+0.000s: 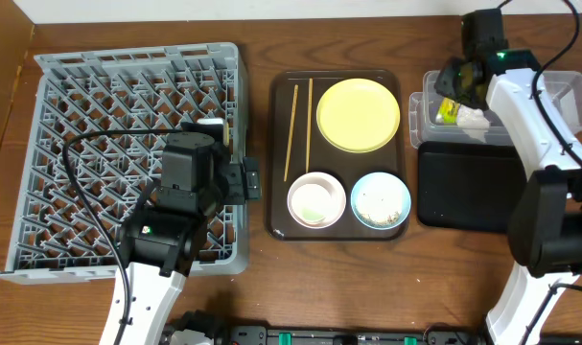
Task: Sort waste into correct bins and load items into the dishwasher
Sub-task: 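Grasp the light-blue rice bowl rim with the right gripper and lift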
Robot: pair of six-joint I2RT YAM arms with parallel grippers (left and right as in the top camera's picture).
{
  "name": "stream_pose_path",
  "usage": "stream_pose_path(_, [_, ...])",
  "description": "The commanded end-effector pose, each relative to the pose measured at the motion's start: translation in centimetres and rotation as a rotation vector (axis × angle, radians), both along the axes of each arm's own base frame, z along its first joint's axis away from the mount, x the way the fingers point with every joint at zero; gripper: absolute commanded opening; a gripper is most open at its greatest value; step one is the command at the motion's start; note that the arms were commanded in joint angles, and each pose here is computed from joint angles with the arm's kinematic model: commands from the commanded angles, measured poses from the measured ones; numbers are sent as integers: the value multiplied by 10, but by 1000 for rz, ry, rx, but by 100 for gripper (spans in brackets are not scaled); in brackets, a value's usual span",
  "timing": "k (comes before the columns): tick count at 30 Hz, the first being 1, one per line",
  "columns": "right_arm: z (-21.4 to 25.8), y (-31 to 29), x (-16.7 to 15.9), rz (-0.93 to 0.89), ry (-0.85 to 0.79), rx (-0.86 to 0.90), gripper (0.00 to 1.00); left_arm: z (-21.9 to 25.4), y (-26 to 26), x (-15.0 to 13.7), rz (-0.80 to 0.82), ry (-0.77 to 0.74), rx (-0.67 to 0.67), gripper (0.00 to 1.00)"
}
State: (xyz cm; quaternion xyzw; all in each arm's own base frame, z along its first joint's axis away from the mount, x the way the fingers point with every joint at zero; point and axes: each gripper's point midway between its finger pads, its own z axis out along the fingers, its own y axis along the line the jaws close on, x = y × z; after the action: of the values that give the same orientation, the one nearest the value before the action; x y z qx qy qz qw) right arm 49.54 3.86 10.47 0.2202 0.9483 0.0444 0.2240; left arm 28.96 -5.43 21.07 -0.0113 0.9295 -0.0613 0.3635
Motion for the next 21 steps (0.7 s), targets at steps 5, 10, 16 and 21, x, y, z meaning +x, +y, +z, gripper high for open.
stream_pose_path(5, [54, 52, -30, 294, -38, 74, 41, 7, -1, 2, -11, -17, 7, 96])
stream_pose_path(10, [59, 110, -89, 488, 88, 79, 37, 7, -1, 2, -11, -17, 7, 96])
stream_pose_path(16, [34, 158, -170, 665, 326, 36, 34, 7, -1, 2, -11, -17, 7, 96])
stream_pose_path(21, [6, 186, -203, 757, 379, 11, 34, 7, -1, 2, -11, -17, 7, 96])
